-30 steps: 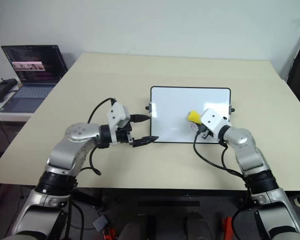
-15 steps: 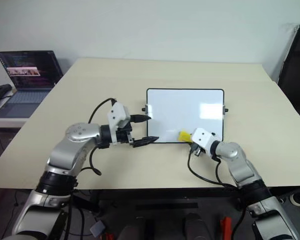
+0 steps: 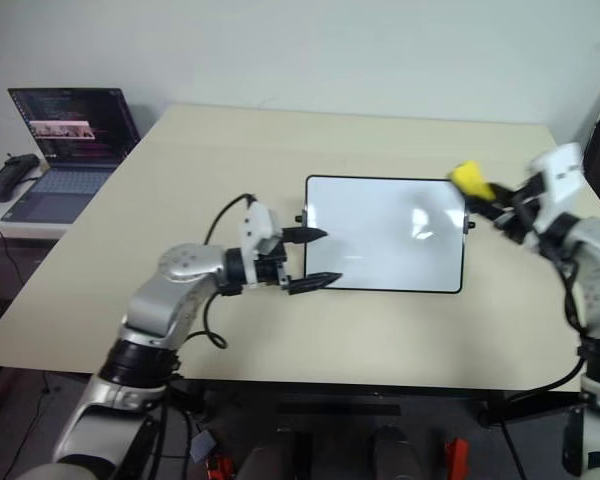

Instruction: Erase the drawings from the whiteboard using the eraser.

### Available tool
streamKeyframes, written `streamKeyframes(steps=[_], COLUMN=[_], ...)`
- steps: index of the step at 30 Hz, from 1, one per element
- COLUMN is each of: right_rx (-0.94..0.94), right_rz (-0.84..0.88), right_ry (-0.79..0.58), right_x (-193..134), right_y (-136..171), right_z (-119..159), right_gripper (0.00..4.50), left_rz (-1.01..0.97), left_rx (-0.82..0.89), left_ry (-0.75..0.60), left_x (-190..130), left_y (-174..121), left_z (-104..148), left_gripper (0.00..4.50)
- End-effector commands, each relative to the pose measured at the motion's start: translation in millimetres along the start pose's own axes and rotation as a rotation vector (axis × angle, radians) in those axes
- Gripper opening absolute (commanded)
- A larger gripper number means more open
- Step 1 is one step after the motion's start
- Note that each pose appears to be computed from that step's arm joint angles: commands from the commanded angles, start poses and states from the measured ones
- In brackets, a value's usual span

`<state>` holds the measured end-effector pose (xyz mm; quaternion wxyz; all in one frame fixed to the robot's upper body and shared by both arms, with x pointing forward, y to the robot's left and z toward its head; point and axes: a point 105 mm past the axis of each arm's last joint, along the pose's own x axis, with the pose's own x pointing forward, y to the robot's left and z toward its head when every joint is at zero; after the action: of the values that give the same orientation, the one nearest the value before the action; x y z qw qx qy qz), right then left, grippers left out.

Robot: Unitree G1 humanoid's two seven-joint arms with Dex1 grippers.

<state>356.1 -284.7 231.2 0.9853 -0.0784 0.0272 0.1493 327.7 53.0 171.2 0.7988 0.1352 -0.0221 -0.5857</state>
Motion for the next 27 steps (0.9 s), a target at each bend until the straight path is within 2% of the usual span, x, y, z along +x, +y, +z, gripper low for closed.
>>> streamKeyframes(steps=[1,6,11,20,27], right_rx=[0.102,0.146,0.159,0.181,0.146], right_rz=[-0.263,-0.291,-0.362,-0.368,-0.36], right_ry=[0.132,0.294,0.363,0.437,0.466], right_x=[-15,-7,-6,-3,-6], right_y=[-43,-33,-47,-53,-60], right_z=[-33,-83,-100,-120,-124], right_gripper=[1.11,1.11,1.11,1.11,3.37], left_rz=[-0.063,-0.117,-0.119,-0.094,-0.074], left_rx=[0.049,0.043,0.047,0.037,0.035], left_ry=[-0.051,-0.066,-0.064,-0.048,-0.043], left_x=[13,24,24,17,14], left_y=[-8,-17,-18,-19,-17], left_z=[16,19,21,19,18], left_gripper=[4.5,4.5,4.5,4.5,4.5])
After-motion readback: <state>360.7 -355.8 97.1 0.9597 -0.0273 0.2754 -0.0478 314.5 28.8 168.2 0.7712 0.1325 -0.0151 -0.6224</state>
